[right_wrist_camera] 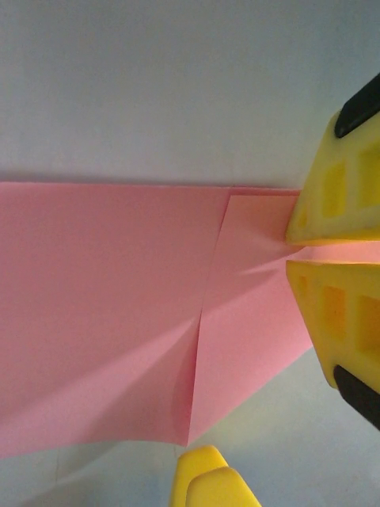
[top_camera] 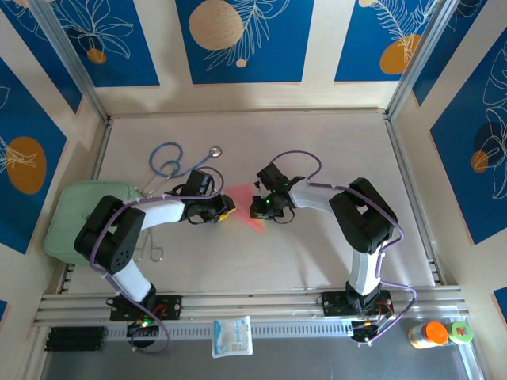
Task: Fold a paper plane with a square sheet of paper (pick it up from the middle)
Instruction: Fourth fold the wing at the center of the table.
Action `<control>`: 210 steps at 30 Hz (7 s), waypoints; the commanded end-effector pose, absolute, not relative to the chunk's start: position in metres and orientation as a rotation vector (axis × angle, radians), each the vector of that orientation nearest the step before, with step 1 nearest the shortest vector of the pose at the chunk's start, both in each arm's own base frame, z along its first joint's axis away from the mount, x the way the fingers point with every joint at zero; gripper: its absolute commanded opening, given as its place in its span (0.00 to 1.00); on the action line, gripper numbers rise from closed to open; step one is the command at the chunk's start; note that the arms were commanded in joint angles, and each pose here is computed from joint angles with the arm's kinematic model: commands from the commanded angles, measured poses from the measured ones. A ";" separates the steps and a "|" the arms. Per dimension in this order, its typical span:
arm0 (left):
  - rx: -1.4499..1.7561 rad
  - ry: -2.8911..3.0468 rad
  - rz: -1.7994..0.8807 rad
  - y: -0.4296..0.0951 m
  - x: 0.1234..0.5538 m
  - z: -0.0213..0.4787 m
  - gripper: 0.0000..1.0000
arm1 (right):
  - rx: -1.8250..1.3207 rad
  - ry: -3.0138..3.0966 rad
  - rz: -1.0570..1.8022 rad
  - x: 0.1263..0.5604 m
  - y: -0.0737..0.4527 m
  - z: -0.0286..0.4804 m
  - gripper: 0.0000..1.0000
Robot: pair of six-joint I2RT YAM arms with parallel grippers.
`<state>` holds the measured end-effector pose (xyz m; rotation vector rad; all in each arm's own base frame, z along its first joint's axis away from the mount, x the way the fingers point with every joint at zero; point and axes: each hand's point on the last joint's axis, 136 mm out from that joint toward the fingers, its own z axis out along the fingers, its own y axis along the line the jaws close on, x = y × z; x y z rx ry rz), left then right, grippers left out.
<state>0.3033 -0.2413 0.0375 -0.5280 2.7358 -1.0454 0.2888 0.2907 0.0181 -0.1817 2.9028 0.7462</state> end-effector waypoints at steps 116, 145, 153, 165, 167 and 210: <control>-0.544 2.636 -1.169 -0.270 0.333 0.071 0.06 | -0.693 2.482 0.120 0.281 0.299 0.035 0.33; -0.627 2.590 -1.090 -0.216 0.324 0.071 0.30 | -0.810 2.419 0.262 0.281 0.303 0.042 0.12; -0.613 2.637 -1.179 -0.237 0.314 0.051 0.24 | -0.882 2.391 0.393 0.274 0.309 0.046 0.13; -0.589 2.712 -1.151 -0.258 0.327 0.029 0.22 | -0.785 2.433 0.242 0.289 0.293 0.046 0.25; -0.608 2.734 -1.125 -0.255 0.324 0.021 0.22 | -0.756 2.439 0.196 0.292 0.290 0.048 0.28; -0.588 2.787 -1.139 -0.258 0.317 0.008 0.19 | -0.675 2.460 -0.096 0.278 0.306 0.042 0.28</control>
